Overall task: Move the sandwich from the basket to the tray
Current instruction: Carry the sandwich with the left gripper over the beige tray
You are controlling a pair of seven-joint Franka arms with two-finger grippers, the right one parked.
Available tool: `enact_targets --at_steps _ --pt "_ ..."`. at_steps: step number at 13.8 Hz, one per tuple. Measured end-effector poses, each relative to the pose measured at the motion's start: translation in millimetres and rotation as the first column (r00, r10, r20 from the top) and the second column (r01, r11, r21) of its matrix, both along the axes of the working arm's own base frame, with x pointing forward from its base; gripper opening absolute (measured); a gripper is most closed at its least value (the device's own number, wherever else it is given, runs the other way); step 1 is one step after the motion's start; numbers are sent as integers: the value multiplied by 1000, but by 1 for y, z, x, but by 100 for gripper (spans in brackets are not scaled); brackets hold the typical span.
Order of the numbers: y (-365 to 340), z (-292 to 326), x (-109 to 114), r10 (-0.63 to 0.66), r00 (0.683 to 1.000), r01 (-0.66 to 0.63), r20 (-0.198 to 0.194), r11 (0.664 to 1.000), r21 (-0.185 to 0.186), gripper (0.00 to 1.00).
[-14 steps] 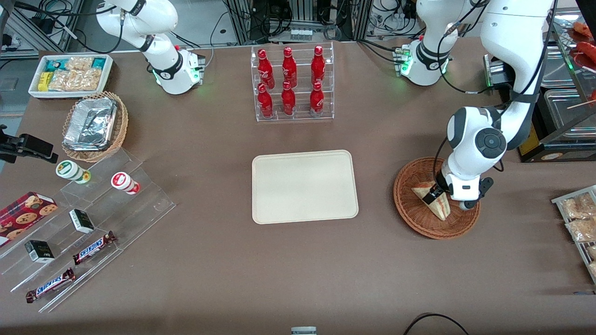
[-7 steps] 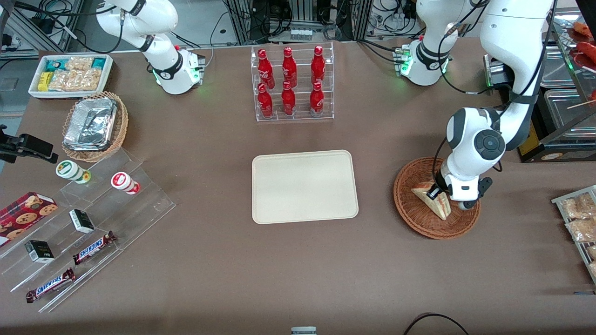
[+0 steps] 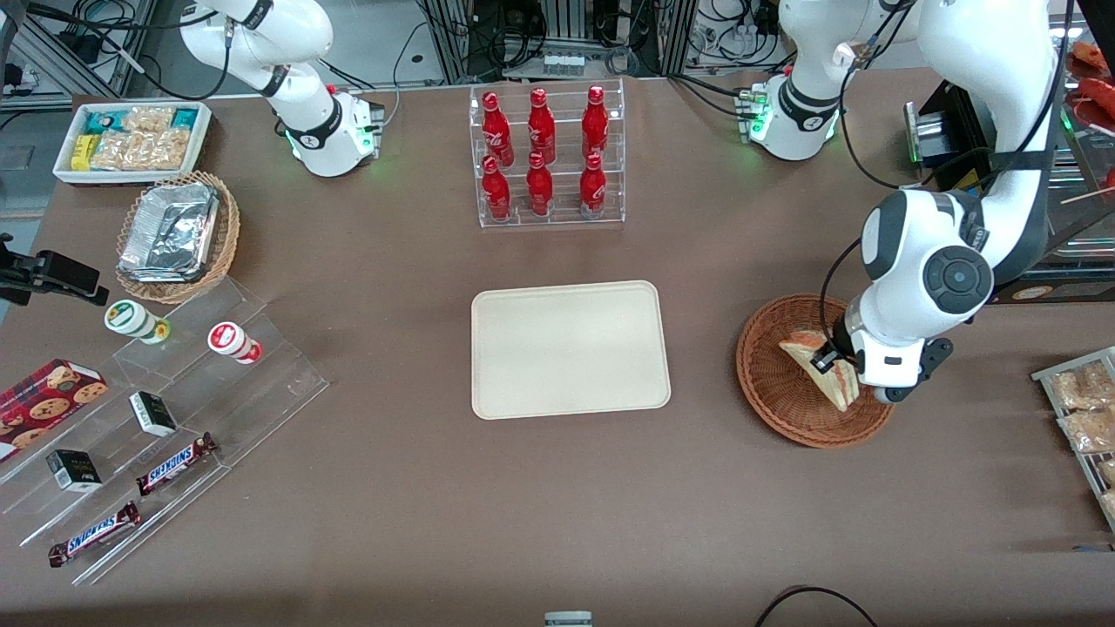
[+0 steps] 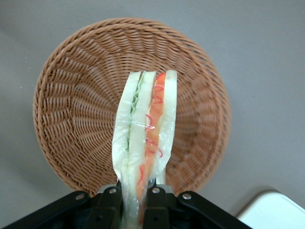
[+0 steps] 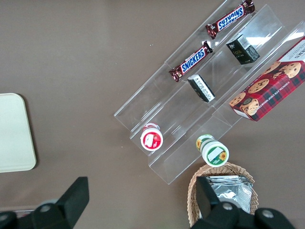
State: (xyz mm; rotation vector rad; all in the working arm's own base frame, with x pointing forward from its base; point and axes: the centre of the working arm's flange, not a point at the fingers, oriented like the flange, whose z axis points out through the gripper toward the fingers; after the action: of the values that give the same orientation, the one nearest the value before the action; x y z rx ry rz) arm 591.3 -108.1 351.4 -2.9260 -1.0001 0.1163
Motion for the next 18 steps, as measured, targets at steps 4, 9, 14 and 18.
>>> enact_targets --at_steps 4,9,14,18 --pt "-54 7 -1 -113 994 113 12 993 -30 16" --pt "-151 -5 -14 -266 964 265 -1 960 -95 16" --pt "-271 -29 -46 -437 899 436 5 895 -92 16" --pt "-342 -55 -61 -438 899 437 9 895 -88 16"
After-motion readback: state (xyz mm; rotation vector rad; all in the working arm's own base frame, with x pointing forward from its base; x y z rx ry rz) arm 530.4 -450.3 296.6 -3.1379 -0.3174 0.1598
